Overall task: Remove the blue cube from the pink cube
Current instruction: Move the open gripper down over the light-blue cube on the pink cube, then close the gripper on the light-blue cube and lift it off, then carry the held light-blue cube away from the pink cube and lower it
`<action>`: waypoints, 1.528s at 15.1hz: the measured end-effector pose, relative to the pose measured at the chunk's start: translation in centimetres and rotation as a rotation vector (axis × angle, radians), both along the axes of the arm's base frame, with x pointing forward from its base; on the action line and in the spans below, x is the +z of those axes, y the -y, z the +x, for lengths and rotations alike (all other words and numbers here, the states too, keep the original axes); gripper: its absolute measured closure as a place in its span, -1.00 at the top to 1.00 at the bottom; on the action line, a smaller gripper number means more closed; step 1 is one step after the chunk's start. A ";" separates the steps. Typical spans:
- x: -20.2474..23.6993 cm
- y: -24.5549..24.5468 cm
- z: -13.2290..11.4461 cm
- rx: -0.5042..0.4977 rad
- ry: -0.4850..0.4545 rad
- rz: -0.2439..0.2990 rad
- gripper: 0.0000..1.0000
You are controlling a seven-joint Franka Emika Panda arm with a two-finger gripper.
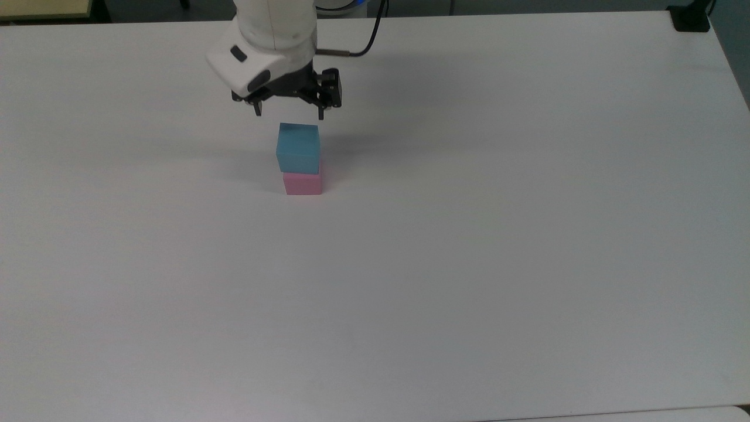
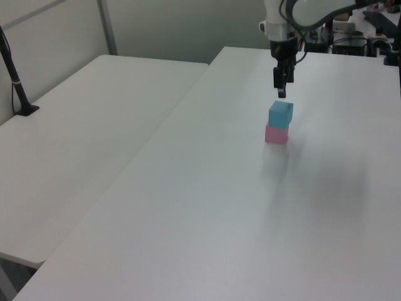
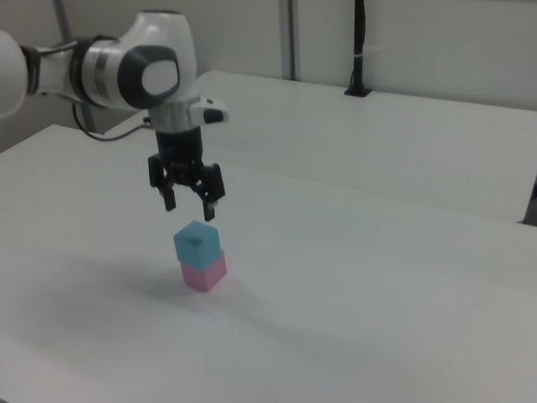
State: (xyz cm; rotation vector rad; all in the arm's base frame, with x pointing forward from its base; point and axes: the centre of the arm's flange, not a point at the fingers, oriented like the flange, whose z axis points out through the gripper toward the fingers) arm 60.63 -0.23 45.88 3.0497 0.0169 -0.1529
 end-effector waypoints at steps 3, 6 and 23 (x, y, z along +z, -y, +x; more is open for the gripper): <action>-3.3 0.2 0.3 0.018 -0.025 -0.029 1.00; -5.9 -0.1 0.6 0.029 -0.029 -0.030 0.98; -1.7 17.2 -2.6 0.002 -0.004 -0.068 0.26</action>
